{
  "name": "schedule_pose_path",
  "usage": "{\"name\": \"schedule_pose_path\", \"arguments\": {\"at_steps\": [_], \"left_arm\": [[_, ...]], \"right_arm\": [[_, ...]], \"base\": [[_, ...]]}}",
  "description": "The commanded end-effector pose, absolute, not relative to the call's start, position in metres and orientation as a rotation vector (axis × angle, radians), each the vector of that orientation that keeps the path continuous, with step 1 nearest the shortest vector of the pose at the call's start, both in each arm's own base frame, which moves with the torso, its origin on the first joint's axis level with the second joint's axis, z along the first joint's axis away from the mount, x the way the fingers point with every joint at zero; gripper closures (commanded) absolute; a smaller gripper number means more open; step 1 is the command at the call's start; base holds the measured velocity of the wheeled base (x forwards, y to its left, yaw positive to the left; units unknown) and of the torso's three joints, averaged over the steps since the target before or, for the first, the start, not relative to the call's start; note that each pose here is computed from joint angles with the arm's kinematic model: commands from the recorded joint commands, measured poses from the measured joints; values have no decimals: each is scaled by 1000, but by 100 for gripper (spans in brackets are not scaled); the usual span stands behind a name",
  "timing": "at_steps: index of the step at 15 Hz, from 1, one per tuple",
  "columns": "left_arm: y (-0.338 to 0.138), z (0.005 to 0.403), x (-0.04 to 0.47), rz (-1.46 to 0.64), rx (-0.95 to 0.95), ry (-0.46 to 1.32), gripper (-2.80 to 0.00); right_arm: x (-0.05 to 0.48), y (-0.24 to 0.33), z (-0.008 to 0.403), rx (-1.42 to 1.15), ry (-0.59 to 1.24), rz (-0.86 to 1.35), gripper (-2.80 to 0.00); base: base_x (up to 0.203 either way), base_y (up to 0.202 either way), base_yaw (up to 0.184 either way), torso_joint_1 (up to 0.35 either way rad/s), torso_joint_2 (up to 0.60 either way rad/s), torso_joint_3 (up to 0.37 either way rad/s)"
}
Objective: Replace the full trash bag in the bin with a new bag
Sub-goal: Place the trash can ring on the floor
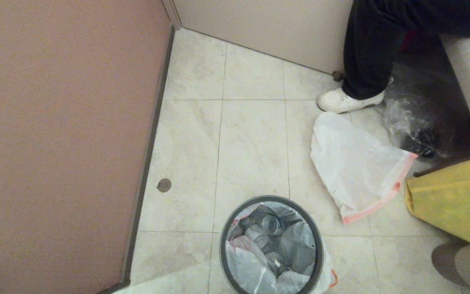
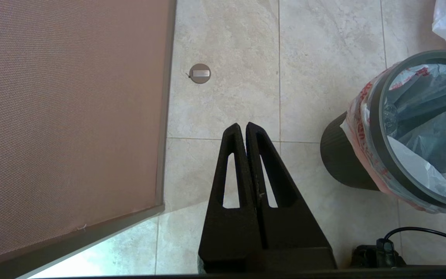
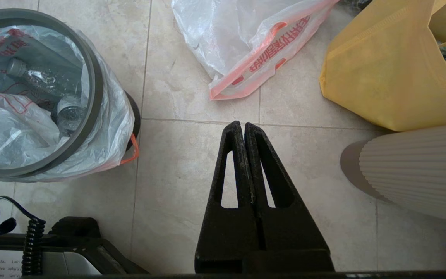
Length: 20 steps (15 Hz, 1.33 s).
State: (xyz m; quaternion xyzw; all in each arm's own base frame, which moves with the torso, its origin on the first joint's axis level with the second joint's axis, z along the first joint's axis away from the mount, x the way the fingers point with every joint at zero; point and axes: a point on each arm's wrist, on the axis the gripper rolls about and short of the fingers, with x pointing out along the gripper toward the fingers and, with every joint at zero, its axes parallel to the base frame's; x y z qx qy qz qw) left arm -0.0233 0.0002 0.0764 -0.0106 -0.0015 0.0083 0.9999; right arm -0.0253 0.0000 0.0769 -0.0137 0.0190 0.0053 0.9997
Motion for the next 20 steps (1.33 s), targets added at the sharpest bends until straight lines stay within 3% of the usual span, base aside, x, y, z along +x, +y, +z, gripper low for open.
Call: {"name": "schedule_pose_path", "arguments": {"at_steps": [1, 17, 20], "left_arm": [[0, 76, -23, 17, -21, 0, 0], [0, 76, -23, 17, -21, -2, 0], [0, 76, -23, 17, -21, -2, 0]], "right_arm": [[-25, 0, 77, -28, 40, 11, 0], [-25, 0, 77, -51, 37, 9, 0], [-36, 0, 112, -50, -48, -5, 0]], "base": [[0, 0, 0, 0, 0, 0], [0, 0, 0, 0, 0, 0], [0, 0, 0, 0, 0, 0]]}}
